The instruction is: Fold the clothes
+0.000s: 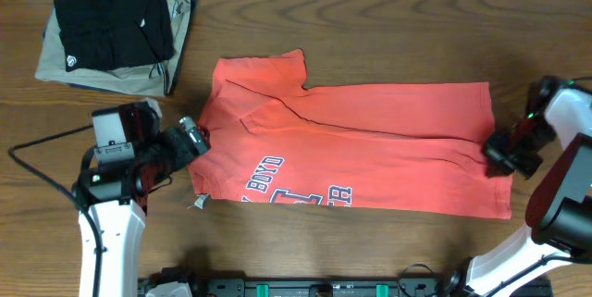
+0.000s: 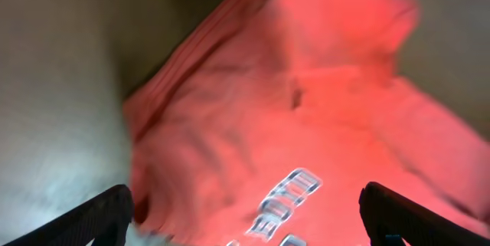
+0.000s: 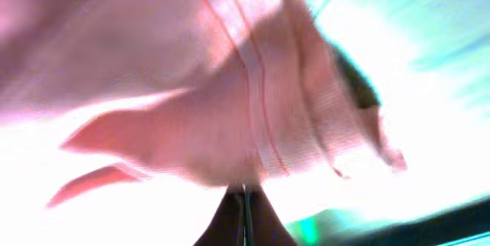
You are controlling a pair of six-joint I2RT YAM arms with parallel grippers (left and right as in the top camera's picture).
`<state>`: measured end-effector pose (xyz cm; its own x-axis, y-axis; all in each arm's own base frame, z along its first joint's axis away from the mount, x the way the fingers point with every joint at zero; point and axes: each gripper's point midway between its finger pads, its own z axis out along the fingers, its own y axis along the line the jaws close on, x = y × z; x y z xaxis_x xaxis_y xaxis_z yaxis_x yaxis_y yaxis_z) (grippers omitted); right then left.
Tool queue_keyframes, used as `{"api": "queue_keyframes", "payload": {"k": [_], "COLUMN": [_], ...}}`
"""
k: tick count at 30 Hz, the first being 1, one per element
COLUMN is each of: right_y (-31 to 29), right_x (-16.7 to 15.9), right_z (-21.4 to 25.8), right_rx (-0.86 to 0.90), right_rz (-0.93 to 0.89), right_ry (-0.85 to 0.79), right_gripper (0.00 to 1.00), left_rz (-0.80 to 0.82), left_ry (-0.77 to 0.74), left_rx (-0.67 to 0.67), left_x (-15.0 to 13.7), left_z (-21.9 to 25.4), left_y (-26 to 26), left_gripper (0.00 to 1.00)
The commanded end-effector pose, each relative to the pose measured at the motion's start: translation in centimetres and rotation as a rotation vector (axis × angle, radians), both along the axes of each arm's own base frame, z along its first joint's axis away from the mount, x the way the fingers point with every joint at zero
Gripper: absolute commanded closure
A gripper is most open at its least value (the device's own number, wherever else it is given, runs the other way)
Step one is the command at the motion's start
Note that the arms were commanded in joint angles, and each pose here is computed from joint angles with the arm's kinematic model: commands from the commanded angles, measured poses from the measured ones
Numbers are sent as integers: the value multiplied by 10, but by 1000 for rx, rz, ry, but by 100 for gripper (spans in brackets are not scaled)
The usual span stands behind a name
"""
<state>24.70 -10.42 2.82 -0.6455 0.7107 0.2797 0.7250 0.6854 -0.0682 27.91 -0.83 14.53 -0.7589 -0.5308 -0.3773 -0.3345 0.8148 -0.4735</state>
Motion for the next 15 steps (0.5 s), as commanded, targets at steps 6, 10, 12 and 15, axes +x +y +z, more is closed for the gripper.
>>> {"api": "queue_keyframes", "payload": {"k": [6,10,12,15], "right_y": [21,43,53,66], "right_x": [33,36,39,46], "right_z": [45,46,46,44], "right_rx": [114,133,132,126], "right_rz": [171,264,300,344], "right_ry": [-103,-95,-97,-112], "right_gripper": [71,1,1,1], "left_rz": [-175,-224,-247,-331], "left_ry": [-309,-278,-229,-165], "left_rx": [64,165,165,165], "left_x": [84,139,164,197], "left_z": [84,79,65,39], "left_y": [-23,-23,-23,-27], "left_gripper": [2,2,2,2]}}
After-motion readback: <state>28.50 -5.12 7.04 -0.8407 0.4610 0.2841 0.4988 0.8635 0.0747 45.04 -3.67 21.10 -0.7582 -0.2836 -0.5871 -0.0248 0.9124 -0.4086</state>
